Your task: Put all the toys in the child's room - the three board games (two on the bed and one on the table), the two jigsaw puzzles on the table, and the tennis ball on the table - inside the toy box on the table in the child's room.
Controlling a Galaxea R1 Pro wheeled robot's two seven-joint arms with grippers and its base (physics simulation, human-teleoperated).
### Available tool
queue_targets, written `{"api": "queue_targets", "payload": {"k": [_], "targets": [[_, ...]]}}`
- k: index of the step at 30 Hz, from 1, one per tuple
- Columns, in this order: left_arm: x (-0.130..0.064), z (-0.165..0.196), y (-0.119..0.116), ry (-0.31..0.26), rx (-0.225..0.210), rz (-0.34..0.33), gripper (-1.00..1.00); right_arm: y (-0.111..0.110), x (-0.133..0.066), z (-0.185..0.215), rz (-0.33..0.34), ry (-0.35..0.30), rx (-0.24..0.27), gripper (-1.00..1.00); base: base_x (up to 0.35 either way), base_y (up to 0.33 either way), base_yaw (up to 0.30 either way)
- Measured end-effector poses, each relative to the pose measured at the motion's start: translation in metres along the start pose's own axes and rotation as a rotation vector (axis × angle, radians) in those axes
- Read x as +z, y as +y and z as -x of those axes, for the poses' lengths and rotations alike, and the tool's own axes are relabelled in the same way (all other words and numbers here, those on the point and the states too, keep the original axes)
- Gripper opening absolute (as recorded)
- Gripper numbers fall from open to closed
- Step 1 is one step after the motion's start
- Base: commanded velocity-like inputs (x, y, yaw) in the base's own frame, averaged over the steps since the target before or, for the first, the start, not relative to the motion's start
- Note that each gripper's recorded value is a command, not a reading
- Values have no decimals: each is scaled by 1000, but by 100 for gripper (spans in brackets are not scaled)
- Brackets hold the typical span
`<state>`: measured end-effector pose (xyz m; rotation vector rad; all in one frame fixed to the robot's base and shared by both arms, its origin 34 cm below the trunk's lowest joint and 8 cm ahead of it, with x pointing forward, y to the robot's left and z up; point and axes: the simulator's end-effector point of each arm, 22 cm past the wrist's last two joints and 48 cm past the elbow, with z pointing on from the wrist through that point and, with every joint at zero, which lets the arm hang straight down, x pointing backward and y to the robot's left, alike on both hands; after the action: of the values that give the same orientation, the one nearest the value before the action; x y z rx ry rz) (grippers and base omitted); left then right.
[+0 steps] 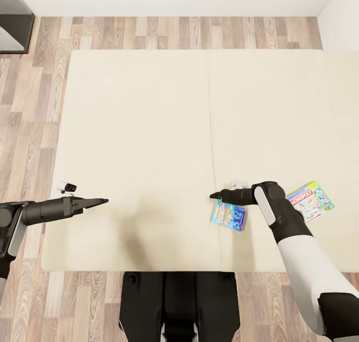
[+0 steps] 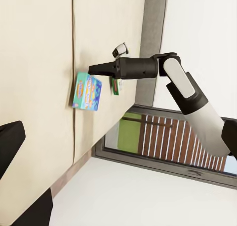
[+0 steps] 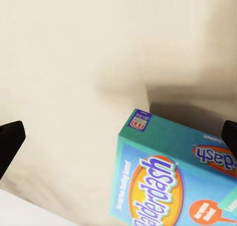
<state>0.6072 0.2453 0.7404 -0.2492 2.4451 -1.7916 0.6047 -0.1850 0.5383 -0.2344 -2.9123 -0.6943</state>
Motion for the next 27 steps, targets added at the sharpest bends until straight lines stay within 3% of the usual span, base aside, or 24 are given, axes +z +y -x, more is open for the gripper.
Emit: {"api": "queue_targets", "payload": {"k": [27], "targets": [[-4,10,-21,-12,39,-8,100,9,-21,13,-1,-33,-18,100,0,0,0]]}}
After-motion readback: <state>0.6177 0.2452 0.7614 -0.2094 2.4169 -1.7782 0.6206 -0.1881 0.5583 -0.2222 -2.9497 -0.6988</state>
